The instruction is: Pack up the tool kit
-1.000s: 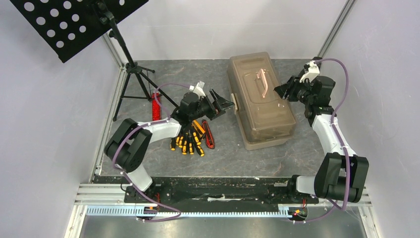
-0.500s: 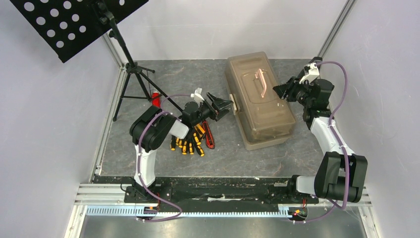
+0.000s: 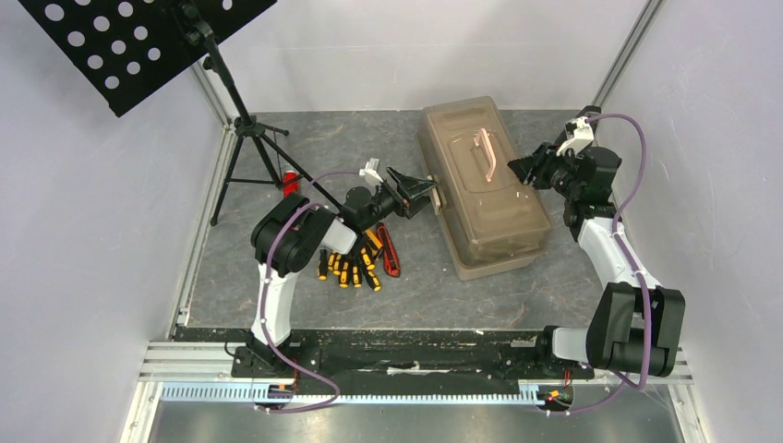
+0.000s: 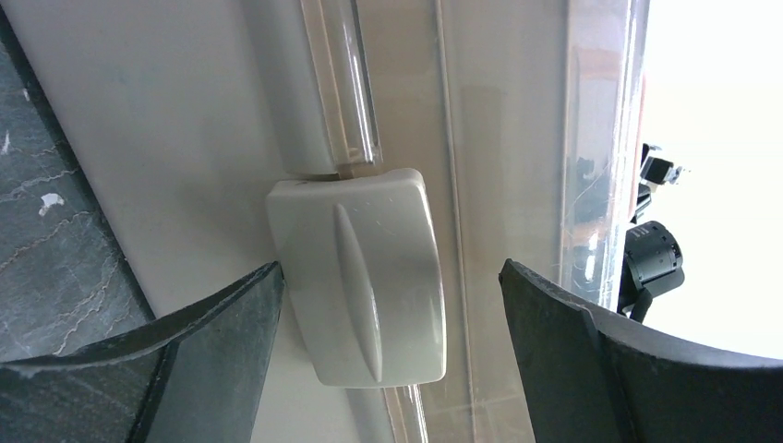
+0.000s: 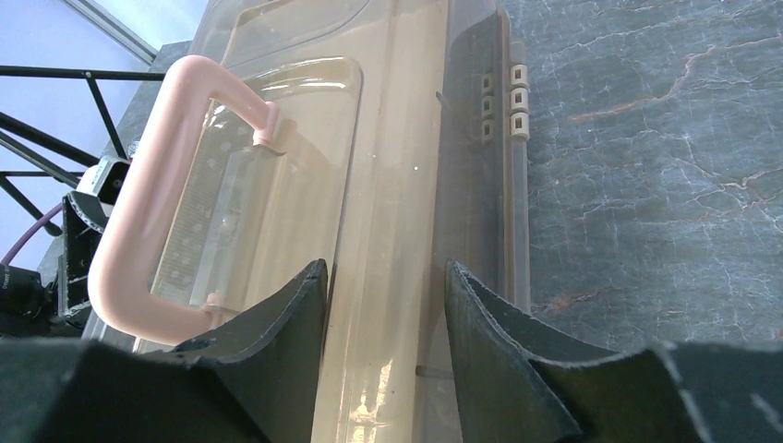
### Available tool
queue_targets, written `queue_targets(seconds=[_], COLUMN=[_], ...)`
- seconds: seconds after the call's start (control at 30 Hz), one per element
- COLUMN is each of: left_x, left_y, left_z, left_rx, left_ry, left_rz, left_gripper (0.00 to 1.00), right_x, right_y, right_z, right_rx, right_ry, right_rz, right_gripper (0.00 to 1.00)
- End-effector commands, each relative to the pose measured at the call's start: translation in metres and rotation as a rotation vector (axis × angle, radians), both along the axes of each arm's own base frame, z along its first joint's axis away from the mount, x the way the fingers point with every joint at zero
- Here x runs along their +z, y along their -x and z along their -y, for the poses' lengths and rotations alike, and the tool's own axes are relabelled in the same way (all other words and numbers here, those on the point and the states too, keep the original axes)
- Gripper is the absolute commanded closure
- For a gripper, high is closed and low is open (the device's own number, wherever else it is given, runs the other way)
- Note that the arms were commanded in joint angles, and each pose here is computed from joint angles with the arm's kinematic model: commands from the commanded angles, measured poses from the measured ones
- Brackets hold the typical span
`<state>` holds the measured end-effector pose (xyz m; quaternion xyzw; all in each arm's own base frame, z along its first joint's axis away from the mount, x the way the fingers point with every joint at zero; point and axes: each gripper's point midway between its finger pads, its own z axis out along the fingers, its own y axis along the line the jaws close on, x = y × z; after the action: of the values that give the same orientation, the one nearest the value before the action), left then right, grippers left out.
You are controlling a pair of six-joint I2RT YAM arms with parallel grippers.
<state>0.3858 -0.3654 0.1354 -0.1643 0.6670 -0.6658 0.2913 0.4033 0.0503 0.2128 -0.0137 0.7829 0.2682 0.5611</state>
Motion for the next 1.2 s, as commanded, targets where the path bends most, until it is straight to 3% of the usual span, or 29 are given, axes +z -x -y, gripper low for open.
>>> queue_targets(seconds=[0.0,0.3,0.5,0.6,1.03,1.17], left_x=[0.011,0.015,0.037,0.054,0.116,0.117], left_y=[0.002,0.005,0.010,0.013,0.017,0.015], left_z=[0.008,0.017,0.011,0.005,-0.014,-0.012], left_rx=[-0.036,-0.078,-0.074,-0.061,-0.031,-0.034], left_ry=[0.053,0.063,0.116,0.124,0.208,0.163], left_rz=[0.025,0.061,0.108,0.144,0.208,0.167], left_gripper=[0.07,0.08,0.32,0.39,0.40,0.45], right_x=[-0.055,-0.061,-0.072,-0.077,-0.115,-0.122], right_y=[0.039,0.041,0.042,0.040,0.048,0.050], right_z=[-0.037,-0.037,-0.031,-0.025,0.008,0.017], right_rx=[0.149,0.143,0.110,0.082,-0.065,-0.114], right_ry=[-0.062,-0.057,-0.028,0.005,0.161,0.233], right_rz=[-0.231,-0.245,-0.270,-0.275,-0.389,-0.403], right_gripper=[0.68,0.69,0.69,0.70,0.72,0.73])
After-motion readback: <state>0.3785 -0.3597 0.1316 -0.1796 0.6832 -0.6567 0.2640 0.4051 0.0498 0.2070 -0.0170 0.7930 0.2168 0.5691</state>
